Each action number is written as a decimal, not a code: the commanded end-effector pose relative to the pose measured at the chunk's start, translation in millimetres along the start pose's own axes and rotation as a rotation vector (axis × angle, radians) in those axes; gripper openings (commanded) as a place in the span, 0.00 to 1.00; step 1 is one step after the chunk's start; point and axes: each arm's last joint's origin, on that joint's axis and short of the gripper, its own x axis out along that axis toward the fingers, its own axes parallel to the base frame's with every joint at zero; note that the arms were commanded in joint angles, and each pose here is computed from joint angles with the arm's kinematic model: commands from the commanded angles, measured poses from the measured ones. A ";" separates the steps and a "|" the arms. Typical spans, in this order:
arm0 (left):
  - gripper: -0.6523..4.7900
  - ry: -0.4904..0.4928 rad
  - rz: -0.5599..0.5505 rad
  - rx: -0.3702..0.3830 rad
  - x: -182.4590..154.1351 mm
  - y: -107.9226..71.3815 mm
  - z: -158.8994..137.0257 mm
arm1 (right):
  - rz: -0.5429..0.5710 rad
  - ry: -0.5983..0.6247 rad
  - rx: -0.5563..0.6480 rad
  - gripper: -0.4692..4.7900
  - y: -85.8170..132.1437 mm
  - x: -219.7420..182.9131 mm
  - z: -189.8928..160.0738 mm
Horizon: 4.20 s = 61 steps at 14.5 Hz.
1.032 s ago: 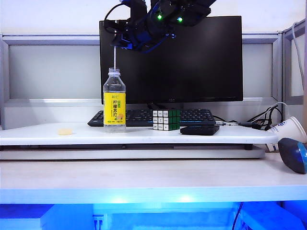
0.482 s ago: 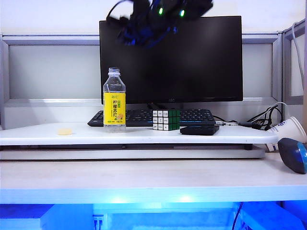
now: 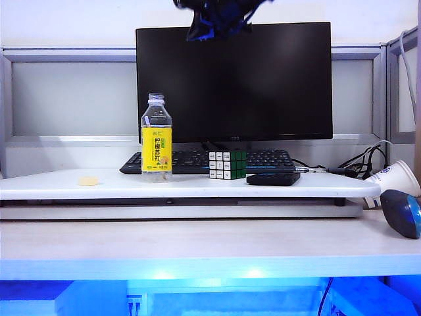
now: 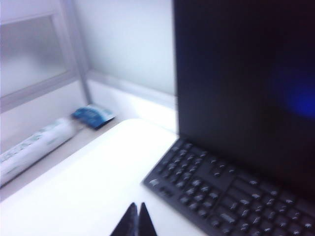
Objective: Grab a stick from the table and stick it in a plastic bottle.
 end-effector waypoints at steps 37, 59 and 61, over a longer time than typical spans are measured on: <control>0.11 0.006 0.340 0.001 -1.8 9.6 -0.2 | -0.495 0.044 0.264 0.07 -10.6 -307.8 -136.8; 0.11 0.047 0.466 0.048 -3.4 12.9 -3.0 | -0.550 -0.029 0.025 0.07 26.7 -372.7 -271.9; 0.11 0.049 0.467 0.044 -3.2 13.1 -3.2 | -0.566 0.039 0.019 0.07 26.0 -372.2 -278.1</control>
